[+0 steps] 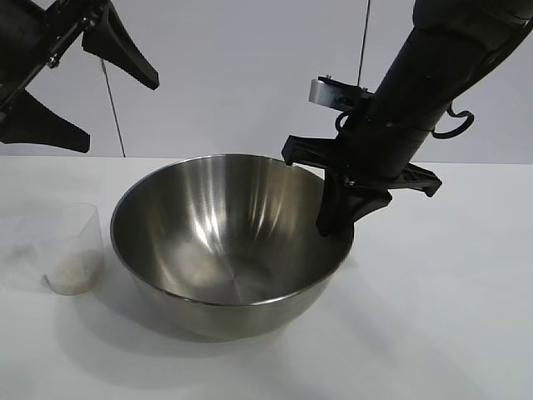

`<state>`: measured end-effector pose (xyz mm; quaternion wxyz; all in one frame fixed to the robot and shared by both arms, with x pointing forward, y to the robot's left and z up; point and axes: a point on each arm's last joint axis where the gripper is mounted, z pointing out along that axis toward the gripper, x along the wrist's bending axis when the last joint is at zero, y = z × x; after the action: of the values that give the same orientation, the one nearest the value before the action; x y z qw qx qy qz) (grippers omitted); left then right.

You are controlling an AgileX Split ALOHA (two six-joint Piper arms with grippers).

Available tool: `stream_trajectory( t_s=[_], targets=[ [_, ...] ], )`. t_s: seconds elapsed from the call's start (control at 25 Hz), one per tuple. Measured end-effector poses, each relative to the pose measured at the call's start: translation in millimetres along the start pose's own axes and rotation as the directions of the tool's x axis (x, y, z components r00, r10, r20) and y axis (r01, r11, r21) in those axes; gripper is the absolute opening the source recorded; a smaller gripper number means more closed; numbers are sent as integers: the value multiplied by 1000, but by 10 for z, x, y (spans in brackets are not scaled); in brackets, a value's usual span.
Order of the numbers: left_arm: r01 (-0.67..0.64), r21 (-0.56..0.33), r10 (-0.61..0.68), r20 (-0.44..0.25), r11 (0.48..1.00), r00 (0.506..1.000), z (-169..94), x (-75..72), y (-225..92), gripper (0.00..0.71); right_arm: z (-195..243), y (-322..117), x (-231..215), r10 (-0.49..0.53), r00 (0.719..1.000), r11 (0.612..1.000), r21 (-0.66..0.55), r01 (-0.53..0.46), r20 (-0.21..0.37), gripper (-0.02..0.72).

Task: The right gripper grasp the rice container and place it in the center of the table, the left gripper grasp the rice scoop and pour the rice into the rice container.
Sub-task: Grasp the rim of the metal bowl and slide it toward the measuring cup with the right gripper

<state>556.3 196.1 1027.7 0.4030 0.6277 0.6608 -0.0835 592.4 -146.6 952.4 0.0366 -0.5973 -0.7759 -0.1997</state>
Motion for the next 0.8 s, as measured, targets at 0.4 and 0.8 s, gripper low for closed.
stream_trajectory(
  t_s=[0.4,0.8],
  targets=[
    [0,-1,0,0,1000,1000,0,0,1,694,0,-17,-43,-23,999,1000,19,22,47,10],
    [0,-1,0,0,1000,1000,0,0,1,694,170,-36,-73,19,999,998,57,-20,30,10]
  ],
)
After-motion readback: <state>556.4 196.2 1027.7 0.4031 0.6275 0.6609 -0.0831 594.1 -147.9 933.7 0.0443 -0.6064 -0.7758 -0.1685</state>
